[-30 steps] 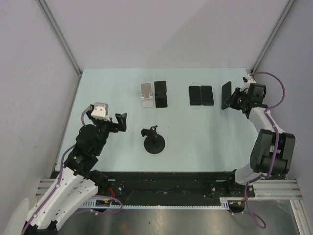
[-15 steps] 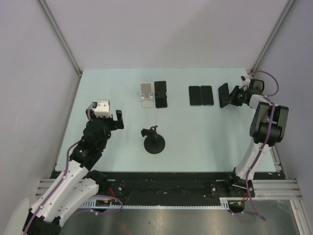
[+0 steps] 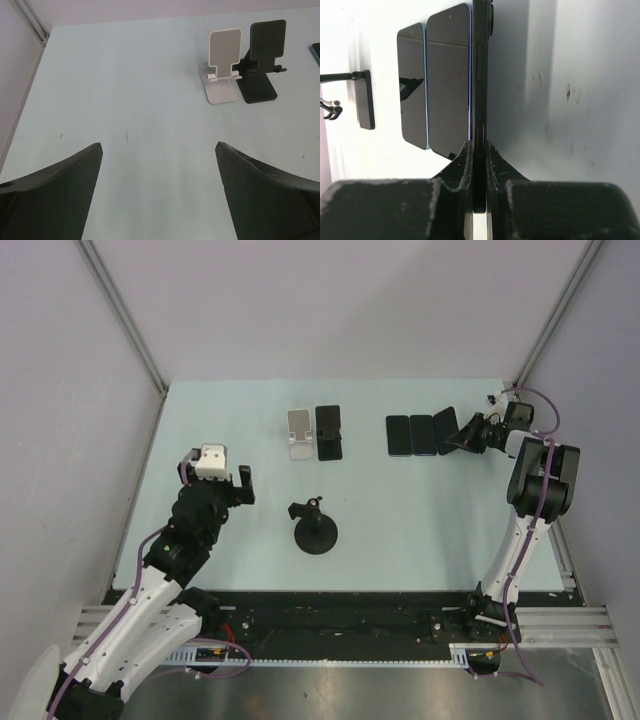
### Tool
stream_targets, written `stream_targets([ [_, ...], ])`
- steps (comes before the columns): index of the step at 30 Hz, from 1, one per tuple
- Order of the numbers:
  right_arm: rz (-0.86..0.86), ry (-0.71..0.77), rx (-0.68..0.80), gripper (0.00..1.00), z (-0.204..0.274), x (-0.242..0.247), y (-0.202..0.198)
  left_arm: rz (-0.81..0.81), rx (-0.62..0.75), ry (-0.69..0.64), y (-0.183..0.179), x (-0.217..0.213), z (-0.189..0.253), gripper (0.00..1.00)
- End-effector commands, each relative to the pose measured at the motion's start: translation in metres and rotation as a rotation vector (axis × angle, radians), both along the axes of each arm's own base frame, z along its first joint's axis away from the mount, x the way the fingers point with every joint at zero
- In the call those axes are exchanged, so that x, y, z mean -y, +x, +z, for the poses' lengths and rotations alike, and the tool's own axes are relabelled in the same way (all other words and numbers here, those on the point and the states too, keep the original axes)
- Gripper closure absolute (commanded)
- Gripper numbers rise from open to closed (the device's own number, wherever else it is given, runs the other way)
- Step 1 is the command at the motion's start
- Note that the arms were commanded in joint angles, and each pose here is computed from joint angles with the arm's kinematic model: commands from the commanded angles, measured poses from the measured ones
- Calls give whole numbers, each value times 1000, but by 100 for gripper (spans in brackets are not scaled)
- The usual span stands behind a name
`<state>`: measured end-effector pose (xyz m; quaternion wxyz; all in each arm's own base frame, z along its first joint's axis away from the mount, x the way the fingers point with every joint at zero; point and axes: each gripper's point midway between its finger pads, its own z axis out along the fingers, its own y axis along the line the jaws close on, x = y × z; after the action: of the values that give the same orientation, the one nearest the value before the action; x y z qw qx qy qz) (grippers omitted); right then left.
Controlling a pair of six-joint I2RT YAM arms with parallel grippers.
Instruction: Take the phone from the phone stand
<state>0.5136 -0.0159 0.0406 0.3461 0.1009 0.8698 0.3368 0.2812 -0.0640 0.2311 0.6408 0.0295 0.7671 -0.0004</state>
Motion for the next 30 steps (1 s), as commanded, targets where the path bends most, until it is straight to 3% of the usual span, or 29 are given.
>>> stream_targets([
  [1, 26, -2, -6, 99, -8, 1, 10, -10, 36, 0, 2, 3, 8, 0],
  [7, 54, -72, -77, 88, -20, 8, 4, -11, 33, 6, 2, 3, 6, 0],
  [11, 61, -122, -107, 73, -23, 16, -2, -10, 34, 8, 3, 2, 6, 0],
  [16, 74, -161, -132, 76, -24, 24, -10, -13, 31, 10, 3, 3, 5, 0],
  [19, 79, -172, -140, 71, -23, 27, -12, -16, 29, 11, 3, 4, 5, 0],
  [24, 63, -231, -142, 45, -21, 36, -12, -21, 28, 11, 3, 5, 4, 0],
  [30, 4, -327, -150, 43, -15, 55, -7, -24, 29, 10, 3, 6, 5, 0],
])
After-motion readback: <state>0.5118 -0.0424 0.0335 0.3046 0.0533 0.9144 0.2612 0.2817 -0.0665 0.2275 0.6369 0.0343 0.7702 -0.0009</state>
